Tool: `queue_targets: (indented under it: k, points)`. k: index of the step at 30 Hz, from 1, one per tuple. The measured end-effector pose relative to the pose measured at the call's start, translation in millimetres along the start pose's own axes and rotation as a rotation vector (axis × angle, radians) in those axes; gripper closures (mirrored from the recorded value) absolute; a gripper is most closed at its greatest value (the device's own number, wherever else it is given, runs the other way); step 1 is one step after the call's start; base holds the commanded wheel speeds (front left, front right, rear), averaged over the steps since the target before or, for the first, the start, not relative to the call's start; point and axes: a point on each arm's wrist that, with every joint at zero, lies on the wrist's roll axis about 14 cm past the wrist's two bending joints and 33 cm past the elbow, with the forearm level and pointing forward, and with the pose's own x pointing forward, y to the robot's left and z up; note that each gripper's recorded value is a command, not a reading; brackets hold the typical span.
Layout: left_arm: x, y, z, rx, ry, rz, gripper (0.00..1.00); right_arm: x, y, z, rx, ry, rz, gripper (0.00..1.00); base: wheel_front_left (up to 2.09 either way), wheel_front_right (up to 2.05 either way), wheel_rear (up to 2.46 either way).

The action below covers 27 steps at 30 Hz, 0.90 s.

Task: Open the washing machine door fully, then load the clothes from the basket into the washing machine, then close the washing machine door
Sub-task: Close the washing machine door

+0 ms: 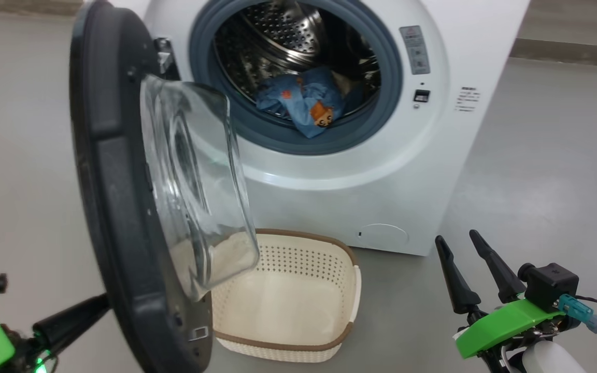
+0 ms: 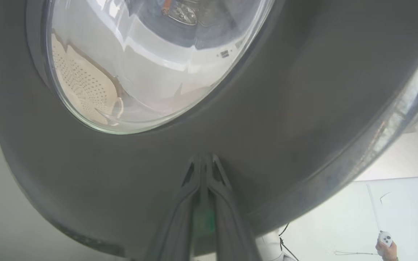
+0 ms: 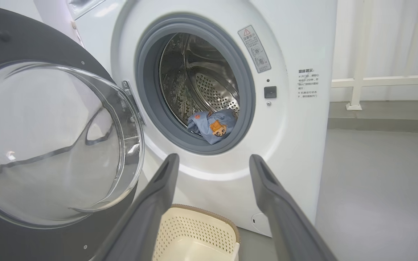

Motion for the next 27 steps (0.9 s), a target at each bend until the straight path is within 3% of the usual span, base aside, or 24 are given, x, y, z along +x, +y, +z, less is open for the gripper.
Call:
queue_targets:
  k: [13, 27]
  points:
    - [68, -30, -25, 0.009, 0.14, -0.122, 1.0, -34, -44, 17, -0.009, -0.049, -0.151, 0.0, 0.0, 0.0, 0.0]
    - [146, -58, -24, 0.037, 0.17, -0.214, 1.0, -88, -93, 34, -0.026, -0.104, -0.349, 0.0, 0.0, 0.0, 0.0]
